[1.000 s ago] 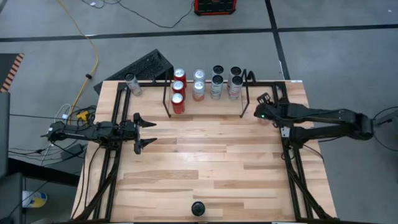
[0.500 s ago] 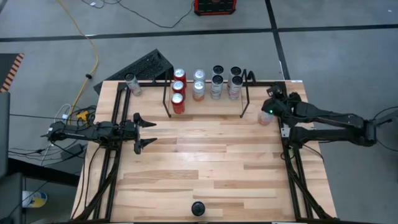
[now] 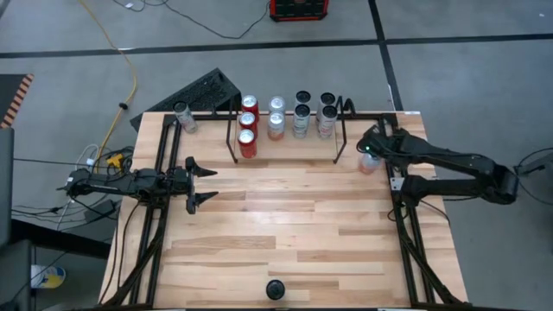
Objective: Place canned beverage on shelf
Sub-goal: Put the orange white soda can on the shelf aligned with the other orange white soda can
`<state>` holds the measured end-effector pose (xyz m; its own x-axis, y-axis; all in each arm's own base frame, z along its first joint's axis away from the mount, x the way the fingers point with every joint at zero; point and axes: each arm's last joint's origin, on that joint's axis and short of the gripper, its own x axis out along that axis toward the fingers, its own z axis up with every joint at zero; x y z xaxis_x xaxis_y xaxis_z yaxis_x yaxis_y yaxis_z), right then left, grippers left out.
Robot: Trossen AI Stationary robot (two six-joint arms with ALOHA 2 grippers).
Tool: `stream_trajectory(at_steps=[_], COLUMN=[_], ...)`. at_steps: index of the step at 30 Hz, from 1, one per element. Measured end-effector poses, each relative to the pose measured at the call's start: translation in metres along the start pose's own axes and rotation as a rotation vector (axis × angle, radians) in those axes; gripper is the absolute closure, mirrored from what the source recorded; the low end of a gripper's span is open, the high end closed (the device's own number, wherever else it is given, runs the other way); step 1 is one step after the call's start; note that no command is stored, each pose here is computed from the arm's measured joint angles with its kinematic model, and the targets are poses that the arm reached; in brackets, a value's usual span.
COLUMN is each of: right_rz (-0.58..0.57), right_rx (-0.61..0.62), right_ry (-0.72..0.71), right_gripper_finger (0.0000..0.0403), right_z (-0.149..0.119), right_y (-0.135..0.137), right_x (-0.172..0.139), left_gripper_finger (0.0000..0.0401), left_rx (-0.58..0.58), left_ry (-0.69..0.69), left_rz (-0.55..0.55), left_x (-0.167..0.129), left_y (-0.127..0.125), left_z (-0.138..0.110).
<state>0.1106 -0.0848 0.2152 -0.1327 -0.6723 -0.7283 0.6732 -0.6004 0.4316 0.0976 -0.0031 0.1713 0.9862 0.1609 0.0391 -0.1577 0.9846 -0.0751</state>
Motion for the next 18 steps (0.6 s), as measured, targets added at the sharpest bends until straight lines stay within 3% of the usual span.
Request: stream_trajectory(at_steps=[18], right_rz=[0.027], right_rx=[-0.228], right_ry=[0.208], right_gripper_finger=[0.0403], right_z=[-0.015], right_y=[-0.001], right_x=[-0.011], left_gripper_finger=[0.0074], left_rx=[0.000], left_ry=[0.000], left_rz=[-0.001], left_x=[0.000], left_y=[0.000], left_z=[0.000])
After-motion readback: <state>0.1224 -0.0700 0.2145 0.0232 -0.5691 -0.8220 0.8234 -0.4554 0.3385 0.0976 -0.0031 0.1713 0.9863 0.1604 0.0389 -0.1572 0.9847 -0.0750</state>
